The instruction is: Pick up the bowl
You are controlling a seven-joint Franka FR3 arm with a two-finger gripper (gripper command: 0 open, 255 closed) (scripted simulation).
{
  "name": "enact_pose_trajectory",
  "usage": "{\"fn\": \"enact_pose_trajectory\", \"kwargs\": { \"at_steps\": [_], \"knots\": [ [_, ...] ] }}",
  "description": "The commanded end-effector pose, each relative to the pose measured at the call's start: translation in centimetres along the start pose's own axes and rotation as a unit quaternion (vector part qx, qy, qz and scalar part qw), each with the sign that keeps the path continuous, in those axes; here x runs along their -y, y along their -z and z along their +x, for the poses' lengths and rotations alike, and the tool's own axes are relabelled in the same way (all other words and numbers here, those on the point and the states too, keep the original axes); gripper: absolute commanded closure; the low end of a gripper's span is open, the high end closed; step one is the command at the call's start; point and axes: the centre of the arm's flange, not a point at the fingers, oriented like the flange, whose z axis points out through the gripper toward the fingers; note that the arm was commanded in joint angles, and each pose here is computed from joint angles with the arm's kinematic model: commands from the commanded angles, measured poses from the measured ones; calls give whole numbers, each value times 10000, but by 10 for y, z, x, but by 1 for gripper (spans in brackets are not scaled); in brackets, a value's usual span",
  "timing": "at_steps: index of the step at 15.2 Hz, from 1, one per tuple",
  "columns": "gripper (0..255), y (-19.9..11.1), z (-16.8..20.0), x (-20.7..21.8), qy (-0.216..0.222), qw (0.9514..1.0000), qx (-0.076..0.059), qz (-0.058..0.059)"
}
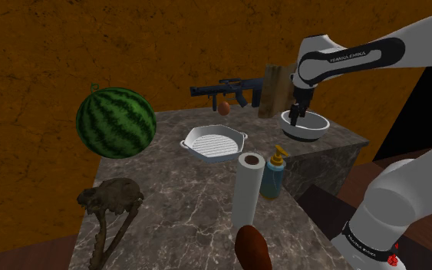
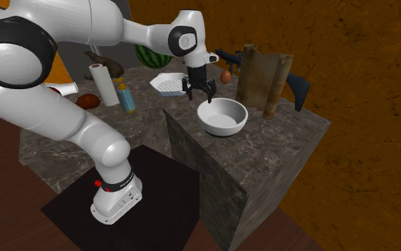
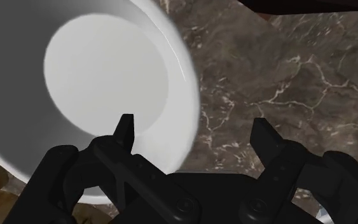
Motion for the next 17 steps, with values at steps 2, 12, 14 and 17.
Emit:
{"fn": "enact_pose_trajectory", "kwargs": {
  "at_steps": [2, 12, 14, 17],
  "knots": [
    [0, -14, 4, -3, 8, 10000, -8, -17],
    [255, -43, 4, 1, 8, 10000, -7, -17],
    [255, -43, 4, 1, 8, 10000, -7, -17],
    [255, -43, 4, 1, 8, 10000, -7, -17]
  ]
}}
